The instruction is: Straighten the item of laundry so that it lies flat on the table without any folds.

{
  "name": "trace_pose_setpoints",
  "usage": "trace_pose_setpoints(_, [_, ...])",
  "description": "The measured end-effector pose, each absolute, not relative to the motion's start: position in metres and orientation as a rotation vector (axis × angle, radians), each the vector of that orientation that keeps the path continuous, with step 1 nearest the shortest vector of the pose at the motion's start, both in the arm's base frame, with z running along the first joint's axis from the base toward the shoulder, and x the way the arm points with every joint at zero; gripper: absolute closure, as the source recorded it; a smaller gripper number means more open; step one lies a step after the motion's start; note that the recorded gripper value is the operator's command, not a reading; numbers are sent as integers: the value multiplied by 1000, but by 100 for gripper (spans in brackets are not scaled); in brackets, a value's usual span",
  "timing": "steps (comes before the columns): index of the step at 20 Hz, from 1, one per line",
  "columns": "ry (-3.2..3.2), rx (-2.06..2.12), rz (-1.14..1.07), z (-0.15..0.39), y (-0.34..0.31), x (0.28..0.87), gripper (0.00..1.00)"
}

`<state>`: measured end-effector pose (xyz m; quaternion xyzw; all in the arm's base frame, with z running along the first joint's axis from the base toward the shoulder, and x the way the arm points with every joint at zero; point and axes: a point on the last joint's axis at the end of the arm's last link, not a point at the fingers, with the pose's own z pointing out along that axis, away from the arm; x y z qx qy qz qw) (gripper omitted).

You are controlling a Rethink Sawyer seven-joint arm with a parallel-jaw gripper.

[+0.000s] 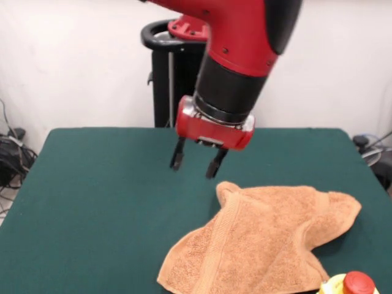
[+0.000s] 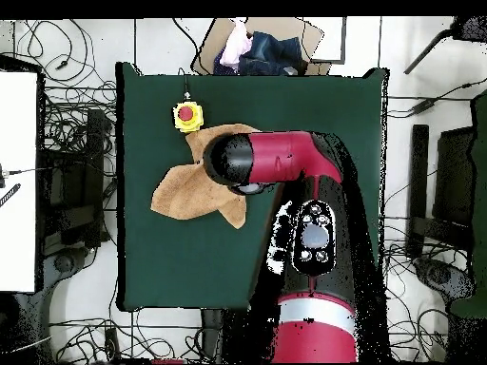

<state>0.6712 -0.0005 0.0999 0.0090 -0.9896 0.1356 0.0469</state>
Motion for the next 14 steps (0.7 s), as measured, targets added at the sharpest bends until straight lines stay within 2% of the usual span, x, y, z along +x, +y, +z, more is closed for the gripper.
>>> trace_pose_setpoints(7, [-2709, 49, 470, 95, 14, 639, 0])
trace_pose_setpoints(14, [-2664, 60, 516, 86, 7, 645, 0])
